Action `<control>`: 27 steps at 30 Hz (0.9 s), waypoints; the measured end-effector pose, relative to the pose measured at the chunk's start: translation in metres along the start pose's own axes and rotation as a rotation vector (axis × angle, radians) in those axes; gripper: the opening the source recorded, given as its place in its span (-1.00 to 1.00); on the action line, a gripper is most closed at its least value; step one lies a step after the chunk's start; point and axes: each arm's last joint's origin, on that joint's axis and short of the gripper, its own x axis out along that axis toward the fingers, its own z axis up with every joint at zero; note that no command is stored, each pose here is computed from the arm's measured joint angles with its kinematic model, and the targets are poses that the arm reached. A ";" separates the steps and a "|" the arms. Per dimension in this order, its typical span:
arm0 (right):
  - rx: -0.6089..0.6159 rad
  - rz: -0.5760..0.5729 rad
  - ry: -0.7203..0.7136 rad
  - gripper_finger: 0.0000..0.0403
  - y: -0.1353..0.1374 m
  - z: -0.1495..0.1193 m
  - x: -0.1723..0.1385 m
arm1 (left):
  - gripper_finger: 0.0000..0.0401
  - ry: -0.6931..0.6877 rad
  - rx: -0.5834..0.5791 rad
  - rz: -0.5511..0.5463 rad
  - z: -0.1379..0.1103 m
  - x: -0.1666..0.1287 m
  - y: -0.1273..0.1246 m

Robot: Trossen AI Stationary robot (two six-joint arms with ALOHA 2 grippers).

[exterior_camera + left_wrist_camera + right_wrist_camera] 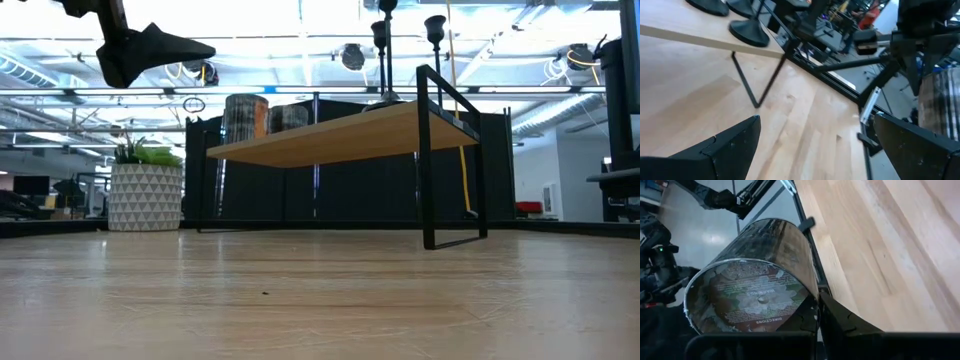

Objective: Pick & Place candle stick holders
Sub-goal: Put the white scented candle on the shelf

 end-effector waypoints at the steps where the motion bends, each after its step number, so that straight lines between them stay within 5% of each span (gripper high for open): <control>1: -0.005 -0.001 -0.005 -1.00 0.000 0.003 0.002 | 0.97 0.009 -0.005 -0.010 0.000 0.000 0.000; 18: 0.018 -0.070 -0.022 -1.00 -0.017 0.023 0.022 | 0.99 0.057 0.089 -0.270 0.019 0.001 -0.030; 27: 0.025 -0.024 -0.035 -1.00 -0.017 0.031 0.021 | 0.99 0.189 0.199 -0.258 0.046 0.008 -0.052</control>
